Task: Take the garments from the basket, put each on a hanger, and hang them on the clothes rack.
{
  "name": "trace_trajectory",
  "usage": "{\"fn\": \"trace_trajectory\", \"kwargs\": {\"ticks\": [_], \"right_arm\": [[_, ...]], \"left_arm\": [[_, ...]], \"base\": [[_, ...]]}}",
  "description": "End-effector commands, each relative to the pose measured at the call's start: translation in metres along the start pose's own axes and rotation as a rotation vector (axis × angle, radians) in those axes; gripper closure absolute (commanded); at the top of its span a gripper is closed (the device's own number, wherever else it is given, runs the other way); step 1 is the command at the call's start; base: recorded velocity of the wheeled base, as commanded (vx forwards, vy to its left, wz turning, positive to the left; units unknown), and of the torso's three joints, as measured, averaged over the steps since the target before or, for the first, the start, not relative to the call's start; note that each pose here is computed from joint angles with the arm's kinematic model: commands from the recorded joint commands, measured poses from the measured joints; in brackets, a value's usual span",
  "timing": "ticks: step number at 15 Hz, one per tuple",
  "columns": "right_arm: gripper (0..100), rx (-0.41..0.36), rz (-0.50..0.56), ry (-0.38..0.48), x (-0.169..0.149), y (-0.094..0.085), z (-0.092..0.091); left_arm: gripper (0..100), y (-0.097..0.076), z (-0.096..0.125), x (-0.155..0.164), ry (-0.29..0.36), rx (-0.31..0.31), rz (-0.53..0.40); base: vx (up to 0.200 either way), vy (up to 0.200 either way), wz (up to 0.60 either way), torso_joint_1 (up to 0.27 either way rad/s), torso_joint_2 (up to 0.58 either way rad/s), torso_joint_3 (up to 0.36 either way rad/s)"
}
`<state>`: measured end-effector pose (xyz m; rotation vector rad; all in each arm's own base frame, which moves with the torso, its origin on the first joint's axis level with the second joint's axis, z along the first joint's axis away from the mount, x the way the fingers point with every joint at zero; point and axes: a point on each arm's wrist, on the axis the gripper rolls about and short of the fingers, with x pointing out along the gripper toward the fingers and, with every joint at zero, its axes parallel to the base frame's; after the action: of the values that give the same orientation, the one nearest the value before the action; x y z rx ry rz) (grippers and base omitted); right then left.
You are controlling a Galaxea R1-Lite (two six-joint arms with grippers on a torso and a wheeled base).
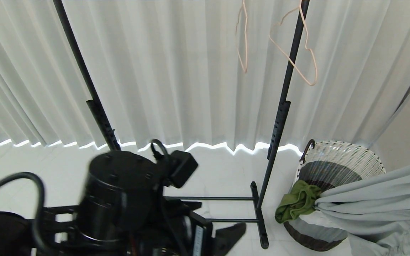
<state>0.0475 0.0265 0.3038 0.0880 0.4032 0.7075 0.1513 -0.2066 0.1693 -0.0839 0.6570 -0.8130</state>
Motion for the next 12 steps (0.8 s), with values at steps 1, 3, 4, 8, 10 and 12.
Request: {"fn": "trace_trajectory", "kwargs": {"ticks": [1,3,4,8,10,12], "right_arm": [[100,0.038,0.060,0.034,0.016,-0.001,0.004],[100,0.061,0.064,0.035,0.026,-0.004,0.003],[100,0.060,0.064,0.032,0.029,-0.005,0.003],[100,0.063,0.067,0.032,0.038,-0.008,0.001],[100,0.065,0.066,0.029,0.037,-0.007,0.001],[100,0.075,0.068,0.026,0.036,-0.007,0.001]], "left_arm": [[0,-0.052,-0.032,0.071,0.108,-0.010,-0.060],[0,-0.081,-0.050,0.099,0.103,-0.018,-0.084],[0,-0.088,-0.053,0.104,0.098,-0.027,-0.101],[0,-0.101,-0.057,0.135,0.078,-0.045,-0.123],[0,-0.099,-0.058,0.156,0.062,-0.066,-0.085],[0,-0.093,-0.058,0.182,0.032,-0.097,-0.017]], "base": [[0.000,0.000,0.00,0.000,0.00,0.000],[0.000,0.000,0.00,0.000,0.00,0.000],[0.000,0.000,0.00,0.000,0.00,0.000],[0.000,0.000,0.00,0.000,0.00,0.000],[0.000,0.000,0.00,0.000,0.00,0.000],[0.000,0.000,0.00,0.000,0.00,0.000]]}}
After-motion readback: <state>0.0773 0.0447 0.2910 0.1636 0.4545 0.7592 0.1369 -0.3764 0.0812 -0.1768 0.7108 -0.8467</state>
